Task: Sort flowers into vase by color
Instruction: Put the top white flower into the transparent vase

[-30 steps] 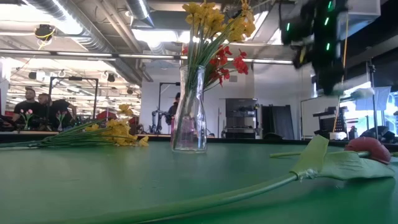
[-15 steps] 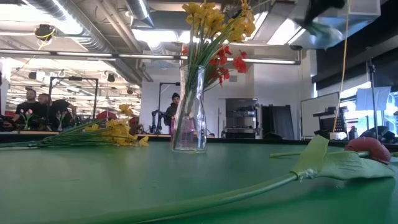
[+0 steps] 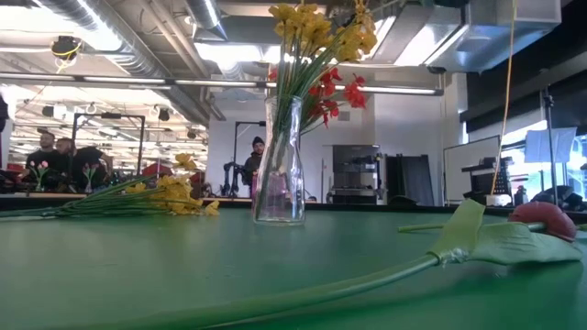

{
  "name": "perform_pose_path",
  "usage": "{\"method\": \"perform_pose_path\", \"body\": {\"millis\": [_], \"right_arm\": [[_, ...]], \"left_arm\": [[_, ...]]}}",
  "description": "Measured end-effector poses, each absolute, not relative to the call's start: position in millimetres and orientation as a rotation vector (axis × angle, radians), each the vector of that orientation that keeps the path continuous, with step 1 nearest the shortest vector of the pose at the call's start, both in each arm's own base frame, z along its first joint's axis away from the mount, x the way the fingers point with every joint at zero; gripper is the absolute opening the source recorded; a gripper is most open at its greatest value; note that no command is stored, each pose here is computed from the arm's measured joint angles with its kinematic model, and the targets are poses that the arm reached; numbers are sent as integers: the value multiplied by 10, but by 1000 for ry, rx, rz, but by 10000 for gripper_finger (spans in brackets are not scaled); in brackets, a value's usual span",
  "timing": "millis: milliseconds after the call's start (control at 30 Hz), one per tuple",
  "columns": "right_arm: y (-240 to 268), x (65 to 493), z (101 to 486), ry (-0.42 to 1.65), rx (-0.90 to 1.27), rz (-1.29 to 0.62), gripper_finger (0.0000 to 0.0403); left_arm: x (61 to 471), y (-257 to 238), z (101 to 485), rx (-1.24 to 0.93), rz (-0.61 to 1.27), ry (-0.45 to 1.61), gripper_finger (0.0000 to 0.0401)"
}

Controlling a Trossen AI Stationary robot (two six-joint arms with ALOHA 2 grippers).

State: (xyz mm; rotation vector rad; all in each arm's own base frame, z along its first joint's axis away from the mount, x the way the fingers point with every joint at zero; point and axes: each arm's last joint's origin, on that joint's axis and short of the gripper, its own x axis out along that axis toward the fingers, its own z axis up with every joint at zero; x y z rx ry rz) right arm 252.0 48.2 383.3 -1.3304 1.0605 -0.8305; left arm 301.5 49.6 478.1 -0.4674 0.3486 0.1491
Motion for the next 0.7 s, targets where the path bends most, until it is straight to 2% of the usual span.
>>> {"method": "perform_pose_path", "body": {"millis": [167,700], "right_arm": [[655,2682,3804,1026,-1414,-836,0],[792,2867,3916,933,-1357,-792,0]], "left_arm": [[3155,623,4716,-545,78,389,266],[3468,573,4464,-571,3,482,264]]}}
